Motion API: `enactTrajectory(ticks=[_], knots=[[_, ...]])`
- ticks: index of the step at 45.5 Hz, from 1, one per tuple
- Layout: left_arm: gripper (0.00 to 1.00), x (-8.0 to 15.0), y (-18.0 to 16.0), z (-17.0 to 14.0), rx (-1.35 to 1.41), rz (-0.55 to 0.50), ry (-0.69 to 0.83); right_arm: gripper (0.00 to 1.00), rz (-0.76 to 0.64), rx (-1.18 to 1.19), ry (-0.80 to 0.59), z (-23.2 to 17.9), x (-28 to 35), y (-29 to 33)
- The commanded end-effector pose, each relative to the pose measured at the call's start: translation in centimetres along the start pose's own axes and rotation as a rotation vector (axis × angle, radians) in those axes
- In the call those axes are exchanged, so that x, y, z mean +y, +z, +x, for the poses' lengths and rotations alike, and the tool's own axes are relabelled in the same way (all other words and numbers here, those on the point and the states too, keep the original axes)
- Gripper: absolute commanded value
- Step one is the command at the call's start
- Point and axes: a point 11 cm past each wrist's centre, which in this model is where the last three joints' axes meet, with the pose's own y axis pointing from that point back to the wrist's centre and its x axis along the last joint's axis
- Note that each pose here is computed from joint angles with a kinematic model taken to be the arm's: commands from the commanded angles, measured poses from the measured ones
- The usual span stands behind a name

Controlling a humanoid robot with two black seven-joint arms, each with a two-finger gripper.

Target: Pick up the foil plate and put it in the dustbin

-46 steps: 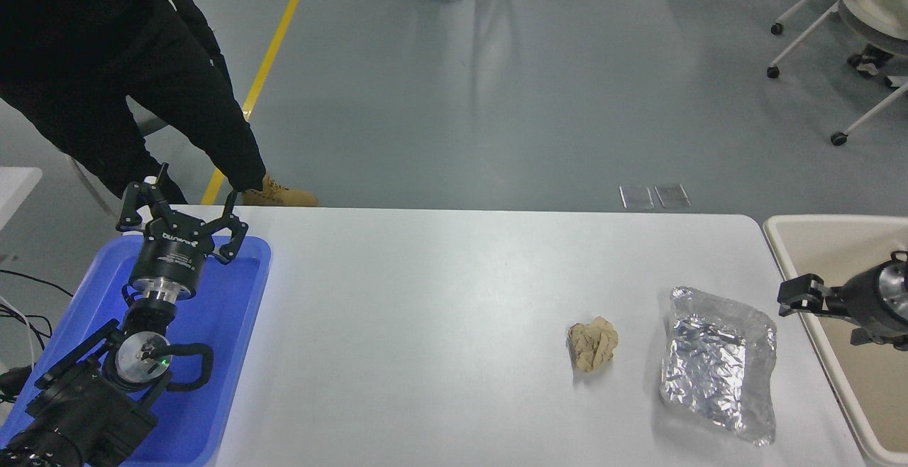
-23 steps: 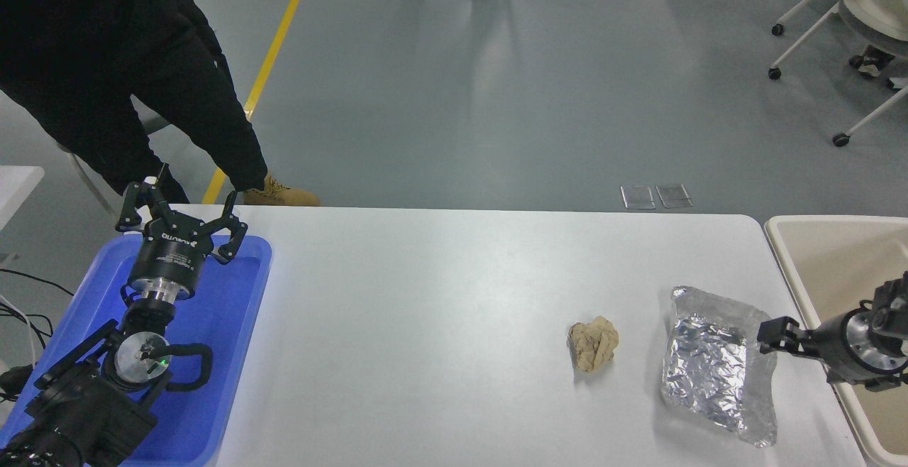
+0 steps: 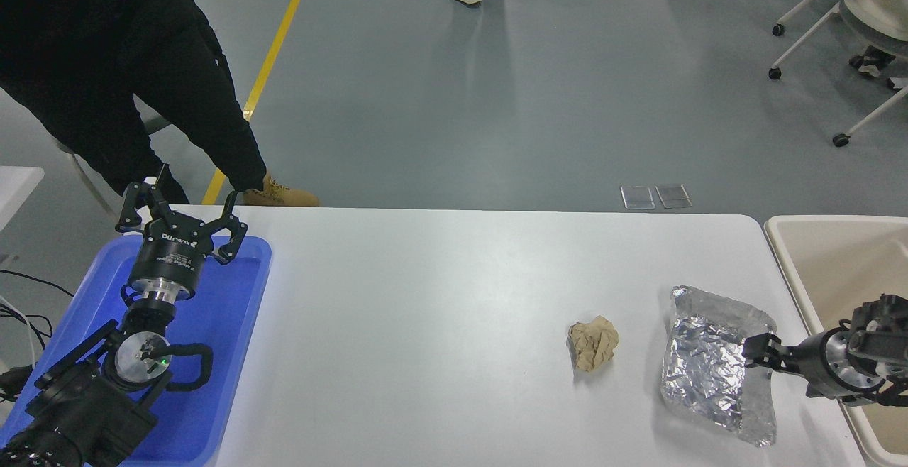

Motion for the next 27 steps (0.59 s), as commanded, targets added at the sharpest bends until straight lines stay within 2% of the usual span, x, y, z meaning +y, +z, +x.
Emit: enactTrajectory(ticks=[1,9,27], knots=[[1.00,0.0,0.0,0.0,-0.001,0.000,0.001,0.38,0.009,0.001,0.010,-0.1,-0.4,-0.1],[1.00,0.0,0.0,0.0,-0.001,0.000,0.001,0.00,0.018,0.006,-0.001,-0.4,-0.5,-0.5],[1.00,0.0,0.0,0.0,0.000,0.000,-0.001,0.00,0.062,0.069,0.033,1.3,0.4,-1.6]])
